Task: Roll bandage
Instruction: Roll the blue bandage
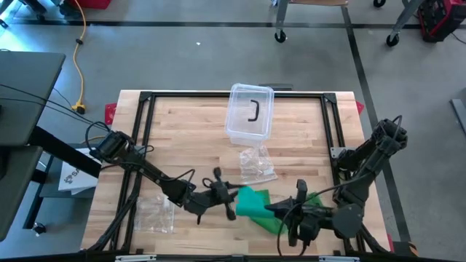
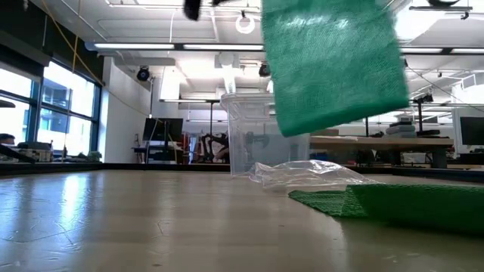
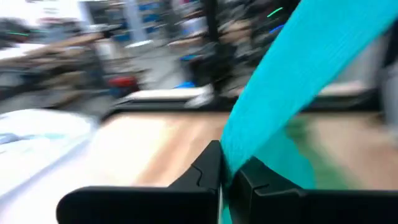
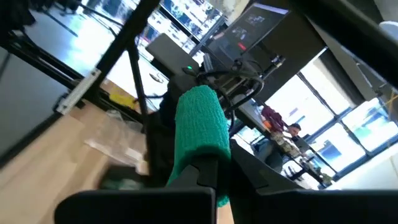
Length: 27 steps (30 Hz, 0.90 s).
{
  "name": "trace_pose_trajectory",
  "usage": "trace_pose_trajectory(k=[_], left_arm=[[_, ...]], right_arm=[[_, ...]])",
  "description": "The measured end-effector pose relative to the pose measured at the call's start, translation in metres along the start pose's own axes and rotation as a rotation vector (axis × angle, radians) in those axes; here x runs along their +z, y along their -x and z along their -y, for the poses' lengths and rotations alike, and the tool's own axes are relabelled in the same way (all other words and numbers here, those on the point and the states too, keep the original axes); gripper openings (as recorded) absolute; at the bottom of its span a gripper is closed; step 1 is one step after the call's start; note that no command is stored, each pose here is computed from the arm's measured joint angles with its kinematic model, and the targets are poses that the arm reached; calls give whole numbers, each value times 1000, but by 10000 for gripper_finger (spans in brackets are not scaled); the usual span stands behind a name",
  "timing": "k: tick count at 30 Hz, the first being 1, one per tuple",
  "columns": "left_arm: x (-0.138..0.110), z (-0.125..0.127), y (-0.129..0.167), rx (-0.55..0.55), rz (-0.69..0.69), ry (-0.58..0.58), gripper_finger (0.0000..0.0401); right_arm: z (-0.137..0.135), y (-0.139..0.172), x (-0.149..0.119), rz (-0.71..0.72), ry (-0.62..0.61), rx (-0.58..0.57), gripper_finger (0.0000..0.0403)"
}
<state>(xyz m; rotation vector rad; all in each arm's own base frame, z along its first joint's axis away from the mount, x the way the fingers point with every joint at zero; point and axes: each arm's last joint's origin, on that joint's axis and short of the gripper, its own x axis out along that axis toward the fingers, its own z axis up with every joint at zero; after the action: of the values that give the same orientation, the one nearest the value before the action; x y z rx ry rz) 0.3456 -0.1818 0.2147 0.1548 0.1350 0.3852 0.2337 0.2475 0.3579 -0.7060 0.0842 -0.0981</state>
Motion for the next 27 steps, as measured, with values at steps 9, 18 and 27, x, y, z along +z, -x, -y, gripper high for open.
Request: trace_pose_trajectory(k=[9, 18, 27], left_arm=[[0, -7, 3, 267, -28, -107, 1], [-1, 3, 4, -12, -15, 36, 0], [-23, 5, -5, 70, -59, 95, 0]], right_arm=[[-10, 1, -2, 75, -186, 248, 4], [-6, -3, -7, -15, -148, 95, 4], [-7, -5, -8, 12, -158, 172, 4]])
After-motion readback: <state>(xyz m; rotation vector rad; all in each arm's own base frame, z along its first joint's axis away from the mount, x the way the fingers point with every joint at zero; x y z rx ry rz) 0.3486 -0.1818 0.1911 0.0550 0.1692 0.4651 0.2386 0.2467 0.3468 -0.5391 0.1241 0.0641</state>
